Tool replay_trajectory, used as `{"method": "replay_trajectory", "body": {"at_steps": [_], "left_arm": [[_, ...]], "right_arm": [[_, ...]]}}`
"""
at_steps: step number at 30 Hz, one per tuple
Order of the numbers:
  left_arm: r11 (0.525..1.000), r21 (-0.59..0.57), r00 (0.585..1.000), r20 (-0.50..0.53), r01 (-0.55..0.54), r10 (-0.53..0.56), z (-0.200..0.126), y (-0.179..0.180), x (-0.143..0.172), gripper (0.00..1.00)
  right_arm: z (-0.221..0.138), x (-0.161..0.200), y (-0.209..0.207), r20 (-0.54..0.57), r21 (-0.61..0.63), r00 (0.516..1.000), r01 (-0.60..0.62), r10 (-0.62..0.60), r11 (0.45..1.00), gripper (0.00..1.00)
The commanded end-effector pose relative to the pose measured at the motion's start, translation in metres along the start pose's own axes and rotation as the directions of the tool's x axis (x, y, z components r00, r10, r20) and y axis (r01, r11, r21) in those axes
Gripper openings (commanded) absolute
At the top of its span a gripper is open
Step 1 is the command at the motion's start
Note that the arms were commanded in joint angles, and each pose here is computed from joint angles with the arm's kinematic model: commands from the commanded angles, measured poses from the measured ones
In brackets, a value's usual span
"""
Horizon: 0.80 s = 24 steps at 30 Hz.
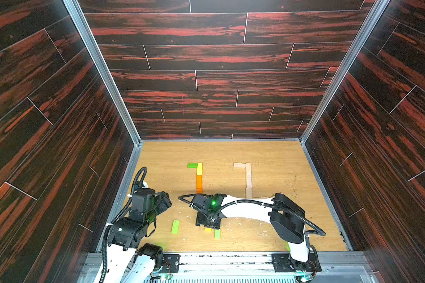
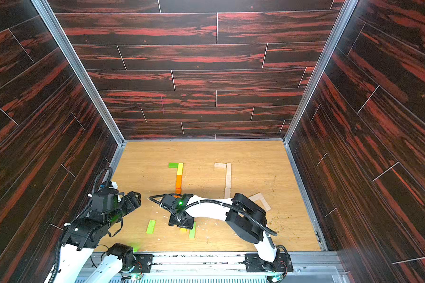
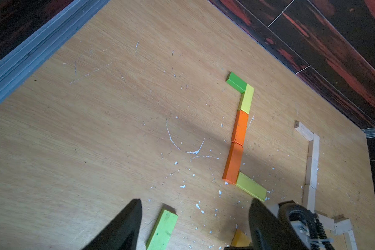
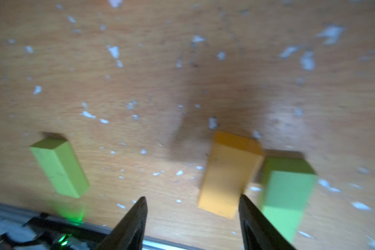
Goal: Assemble a giraffe with building blocks
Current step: Pick up the building block from the center of the board.
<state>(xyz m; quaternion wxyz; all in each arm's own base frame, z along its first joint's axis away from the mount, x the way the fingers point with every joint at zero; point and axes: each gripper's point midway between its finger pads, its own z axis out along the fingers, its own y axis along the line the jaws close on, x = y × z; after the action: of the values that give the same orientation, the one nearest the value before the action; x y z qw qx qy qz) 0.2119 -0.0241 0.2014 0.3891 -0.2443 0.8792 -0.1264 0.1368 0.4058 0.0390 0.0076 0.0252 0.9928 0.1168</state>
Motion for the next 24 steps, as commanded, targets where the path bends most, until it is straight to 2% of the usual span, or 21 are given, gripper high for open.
{"method": "replay_trajectory", "body": {"at_steps": [1, 18, 22, 24], "left_arm": [[1.000, 0.003, 1.000, -0.002, -0.015, 0.015, 0.003, 0.001, 0.002, 0.80], [0.999, 0.029, 1.000, -0.009, -0.029, 0.029, 0.004, -0.005, 0.002, 0.80], [0.998, 0.051, 0.999, -0.020, -0.032, 0.033, 0.004, -0.008, 0.005, 0.80], [0.997, 0.074, 0.999, -0.027, -0.035, 0.037, 0.003, -0.012, 0.006, 0.79]], "right_arm": [[-0.004, 0.001, -0.009, 0.035, 0.071, 0.999, -0.014, 0.012, 0.997, 0.69], [0.029, 0.001, -0.014, -0.070, 0.121, 0.996, -0.053, 0.062, 0.991, 0.68], [0.033, -0.002, -0.016, -0.076, 0.124, 0.994, -0.063, 0.073, 0.990, 0.64], [0.033, -0.002, -0.015, -0.077, 0.122, 0.994, -0.062, 0.071, 0.991, 0.58]]}}
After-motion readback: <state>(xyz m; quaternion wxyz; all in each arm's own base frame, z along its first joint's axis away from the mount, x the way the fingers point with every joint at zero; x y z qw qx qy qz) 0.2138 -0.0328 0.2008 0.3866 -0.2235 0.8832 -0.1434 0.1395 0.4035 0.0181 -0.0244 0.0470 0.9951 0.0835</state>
